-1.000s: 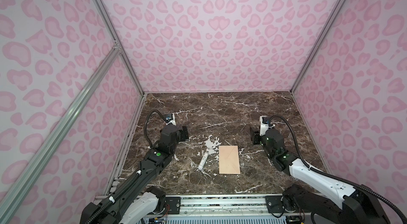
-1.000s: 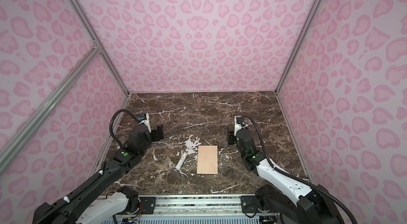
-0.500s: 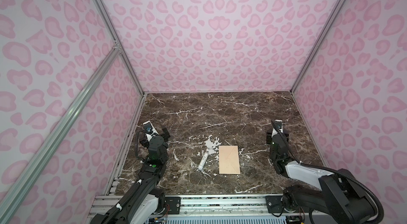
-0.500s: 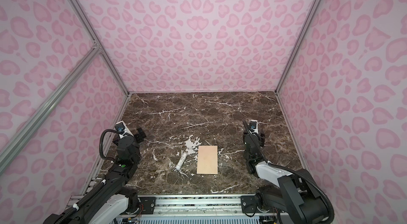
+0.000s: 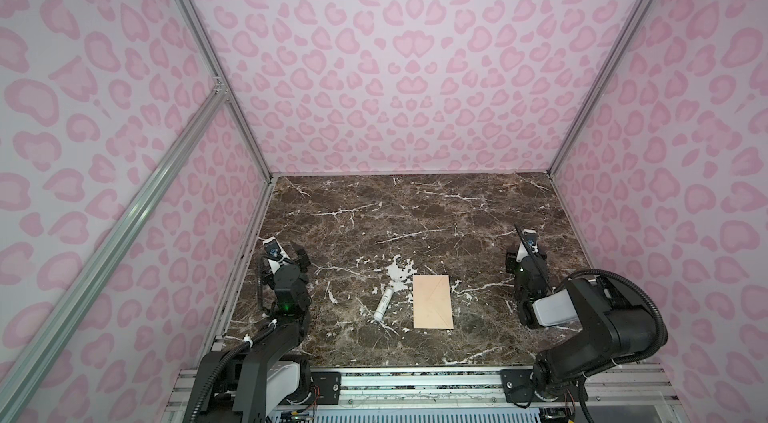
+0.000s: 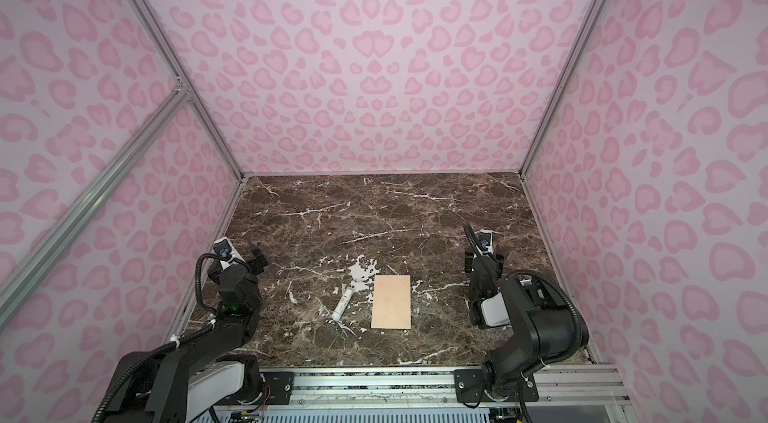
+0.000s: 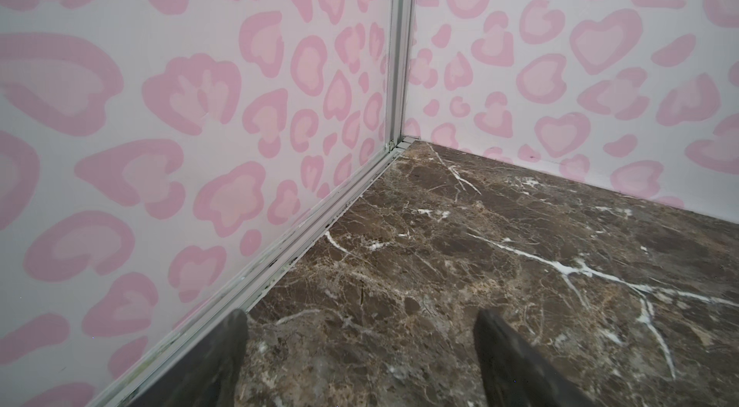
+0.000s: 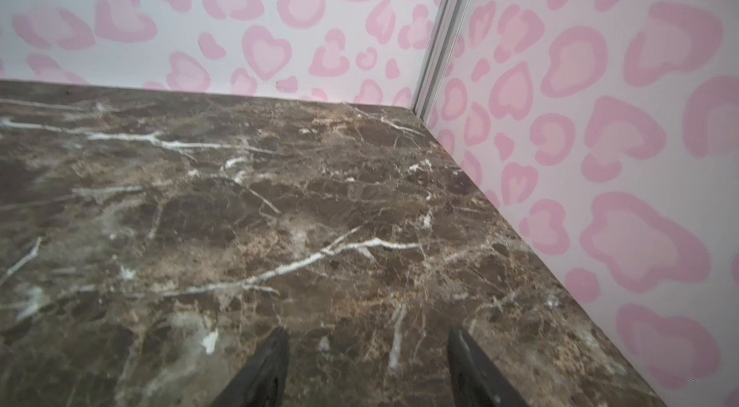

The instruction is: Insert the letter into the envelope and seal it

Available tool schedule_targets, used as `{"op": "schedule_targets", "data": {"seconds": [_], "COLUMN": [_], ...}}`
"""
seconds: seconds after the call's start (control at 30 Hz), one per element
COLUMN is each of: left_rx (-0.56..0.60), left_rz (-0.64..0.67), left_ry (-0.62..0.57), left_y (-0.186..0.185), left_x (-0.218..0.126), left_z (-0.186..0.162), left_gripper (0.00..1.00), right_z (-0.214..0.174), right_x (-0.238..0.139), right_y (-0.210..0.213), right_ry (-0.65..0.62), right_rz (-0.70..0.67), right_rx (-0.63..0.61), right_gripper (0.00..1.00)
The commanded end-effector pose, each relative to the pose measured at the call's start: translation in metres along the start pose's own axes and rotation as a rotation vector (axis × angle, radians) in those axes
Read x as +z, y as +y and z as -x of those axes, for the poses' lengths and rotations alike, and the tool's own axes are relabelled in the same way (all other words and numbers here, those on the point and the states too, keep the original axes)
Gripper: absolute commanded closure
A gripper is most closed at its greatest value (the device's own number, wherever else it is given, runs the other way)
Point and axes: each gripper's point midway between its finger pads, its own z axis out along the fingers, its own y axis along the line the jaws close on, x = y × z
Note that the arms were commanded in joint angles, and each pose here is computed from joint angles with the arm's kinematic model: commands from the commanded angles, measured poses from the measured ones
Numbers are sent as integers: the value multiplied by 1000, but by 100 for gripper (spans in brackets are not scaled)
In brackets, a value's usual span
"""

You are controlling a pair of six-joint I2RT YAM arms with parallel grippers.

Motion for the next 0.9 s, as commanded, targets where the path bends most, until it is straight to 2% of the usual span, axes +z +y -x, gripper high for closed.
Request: {"op": "schedule_targets", "data": {"seconds": [0.0,0.23,0.37,0.43,0.5,0.83,0.87], "left_rx": [-18,3,-31,-62,-77,15,11], "left_rz": [-33,-65,-172,-239,-224,-283,-286], "left_ry": [-49,-35,-19,-52,-41,126,104], "left_y": [-4,-11,-26,-36,-37,-71,-71], "left_x": [2,5,-2,-7,1,38,37], "left_z": [8,3,4,10,8,-32,-29], "left_gripper": [9,9,12,12,12,11,11], "right_z": [3,2,1,1,1,1,1], "right_x": [8,13,13,14,13,14,14], "right_y": [5,9,9,9,9,9,9], "right_ry": [8,40,44,44,45,46,49], "right_rz": [35,53,54,54,54,58,60], "right_rx": [26,15,15,16,14,15,14], "right_gripper": [35,35,35,34,34,34,34]}}
